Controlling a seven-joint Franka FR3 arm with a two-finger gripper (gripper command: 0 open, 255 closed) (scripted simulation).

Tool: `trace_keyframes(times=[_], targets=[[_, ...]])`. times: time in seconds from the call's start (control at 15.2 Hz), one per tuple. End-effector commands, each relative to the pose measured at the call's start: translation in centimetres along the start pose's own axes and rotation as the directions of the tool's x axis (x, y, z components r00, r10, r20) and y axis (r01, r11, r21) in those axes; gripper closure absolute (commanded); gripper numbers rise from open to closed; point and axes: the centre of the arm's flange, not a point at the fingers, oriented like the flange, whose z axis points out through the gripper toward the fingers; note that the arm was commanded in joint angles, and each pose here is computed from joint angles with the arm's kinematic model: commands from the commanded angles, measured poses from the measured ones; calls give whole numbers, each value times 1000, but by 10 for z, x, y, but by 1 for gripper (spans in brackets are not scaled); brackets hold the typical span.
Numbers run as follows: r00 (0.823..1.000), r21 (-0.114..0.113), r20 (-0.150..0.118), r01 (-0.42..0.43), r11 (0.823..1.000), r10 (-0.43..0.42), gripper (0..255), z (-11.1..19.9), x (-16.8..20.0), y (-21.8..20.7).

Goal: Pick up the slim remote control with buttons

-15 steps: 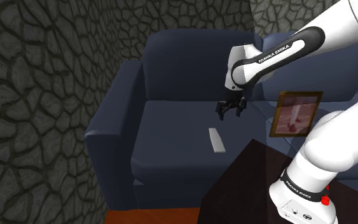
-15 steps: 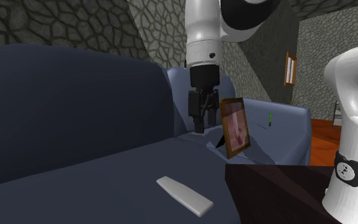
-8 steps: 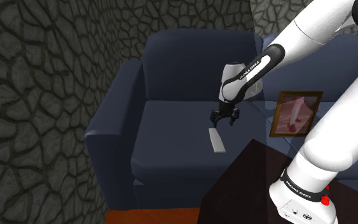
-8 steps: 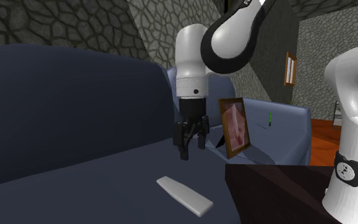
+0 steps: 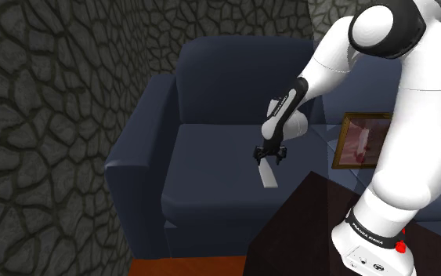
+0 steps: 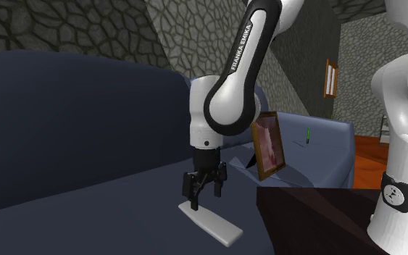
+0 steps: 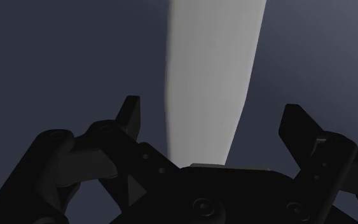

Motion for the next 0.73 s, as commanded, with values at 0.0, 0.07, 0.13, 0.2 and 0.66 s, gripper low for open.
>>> trace_keyframes(times=[0.0, 0.07, 0.13, 0.2, 0.66], targets=[[1000, 3, -3, -16, 1000, 16, 0, 16, 6, 0], [1000, 3, -3, -16, 1000, 16, 0, 22, 6, 0], [1000, 3, -3, -16, 1000, 16, 0, 27, 6, 0], [1000, 3, -3, -16, 1000, 16, 0, 32, 6, 0], [1000, 3, -3, -16, 1000, 16, 255, 51, 6, -1]])
